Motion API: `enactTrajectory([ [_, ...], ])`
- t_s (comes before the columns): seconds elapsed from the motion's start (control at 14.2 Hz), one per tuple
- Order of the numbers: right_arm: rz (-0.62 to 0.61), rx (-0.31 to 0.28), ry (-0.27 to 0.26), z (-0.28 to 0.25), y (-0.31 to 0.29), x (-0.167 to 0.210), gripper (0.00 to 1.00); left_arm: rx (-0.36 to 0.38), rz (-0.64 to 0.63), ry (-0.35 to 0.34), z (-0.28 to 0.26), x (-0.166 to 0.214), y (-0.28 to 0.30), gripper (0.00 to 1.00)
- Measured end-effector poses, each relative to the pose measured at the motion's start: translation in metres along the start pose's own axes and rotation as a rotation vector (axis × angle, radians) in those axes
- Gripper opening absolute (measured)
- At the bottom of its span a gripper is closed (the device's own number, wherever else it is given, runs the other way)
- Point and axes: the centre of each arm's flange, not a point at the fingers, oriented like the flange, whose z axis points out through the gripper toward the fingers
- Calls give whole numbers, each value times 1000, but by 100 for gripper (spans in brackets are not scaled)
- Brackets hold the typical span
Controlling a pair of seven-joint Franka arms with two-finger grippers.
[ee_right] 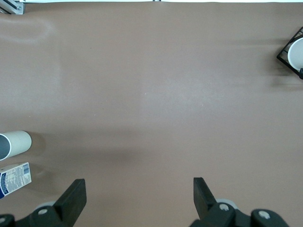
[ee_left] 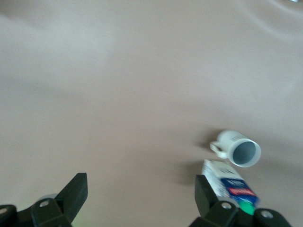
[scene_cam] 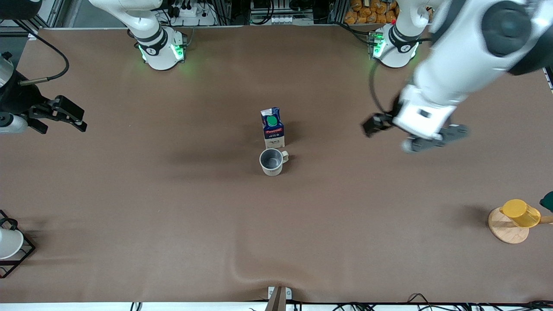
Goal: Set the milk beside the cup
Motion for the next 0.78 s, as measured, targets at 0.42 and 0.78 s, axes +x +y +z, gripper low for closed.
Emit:
enactTrajectory([
  [0.42,1,-3,-16,2,1,-1,100,29,61,12,-32,22,-85,100],
  [0.78,3,-3,-18,3,2,-1,100,57,138,9,-46,15,-160,100],
])
